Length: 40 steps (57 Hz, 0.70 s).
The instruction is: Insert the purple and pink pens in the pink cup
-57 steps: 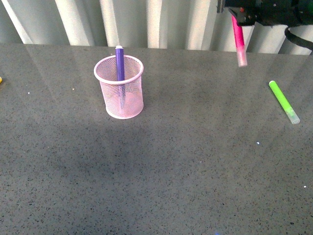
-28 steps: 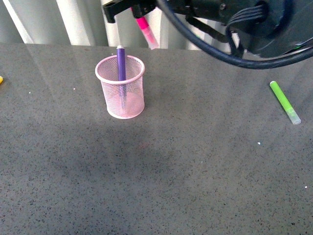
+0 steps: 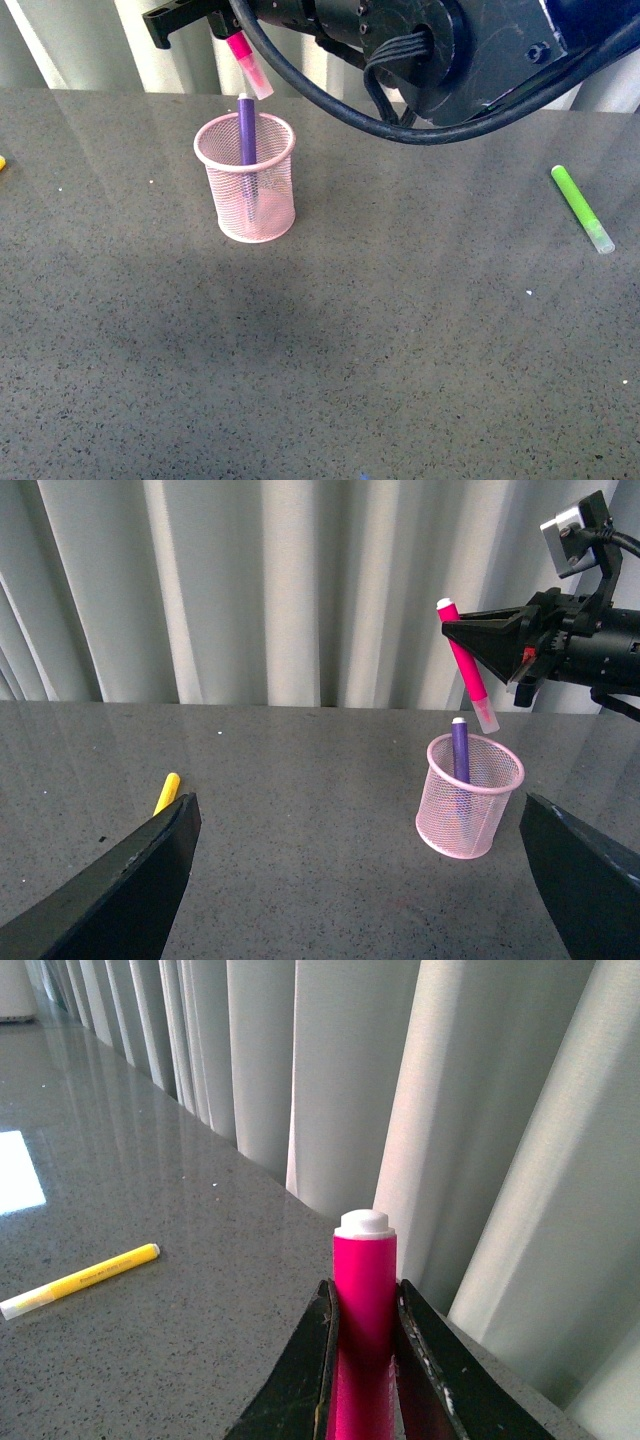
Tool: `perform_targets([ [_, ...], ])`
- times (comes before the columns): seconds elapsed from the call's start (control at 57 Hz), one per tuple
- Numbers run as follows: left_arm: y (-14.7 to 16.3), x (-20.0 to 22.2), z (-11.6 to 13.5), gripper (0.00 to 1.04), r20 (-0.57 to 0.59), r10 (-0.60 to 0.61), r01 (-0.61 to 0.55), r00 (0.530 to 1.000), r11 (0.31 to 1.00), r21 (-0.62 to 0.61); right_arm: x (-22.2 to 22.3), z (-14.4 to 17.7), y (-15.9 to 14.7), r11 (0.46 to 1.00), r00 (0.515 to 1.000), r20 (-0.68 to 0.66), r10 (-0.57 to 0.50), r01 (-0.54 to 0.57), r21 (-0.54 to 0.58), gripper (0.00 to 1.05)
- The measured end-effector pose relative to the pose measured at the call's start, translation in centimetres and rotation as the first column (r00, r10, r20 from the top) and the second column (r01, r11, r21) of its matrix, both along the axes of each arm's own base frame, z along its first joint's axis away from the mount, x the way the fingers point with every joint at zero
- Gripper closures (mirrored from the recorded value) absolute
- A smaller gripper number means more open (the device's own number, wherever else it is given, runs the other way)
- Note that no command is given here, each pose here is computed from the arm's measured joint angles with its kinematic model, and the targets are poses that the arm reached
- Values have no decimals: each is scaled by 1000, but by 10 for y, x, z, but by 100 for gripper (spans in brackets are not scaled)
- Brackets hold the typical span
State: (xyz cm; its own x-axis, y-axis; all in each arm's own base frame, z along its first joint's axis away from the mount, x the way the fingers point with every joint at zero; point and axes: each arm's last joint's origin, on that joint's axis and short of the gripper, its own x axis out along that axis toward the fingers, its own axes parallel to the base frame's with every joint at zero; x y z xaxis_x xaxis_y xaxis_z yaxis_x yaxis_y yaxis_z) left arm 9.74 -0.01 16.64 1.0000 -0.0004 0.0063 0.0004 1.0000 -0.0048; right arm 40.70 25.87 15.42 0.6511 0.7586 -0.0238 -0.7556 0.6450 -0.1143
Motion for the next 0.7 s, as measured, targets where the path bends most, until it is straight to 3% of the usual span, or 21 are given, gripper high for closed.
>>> perform_targets([
  [0.702,0,0,0,7,0,0,0,1000,1000,0,-1,-21,12,1000,999,-51,13,-12,19,94],
])
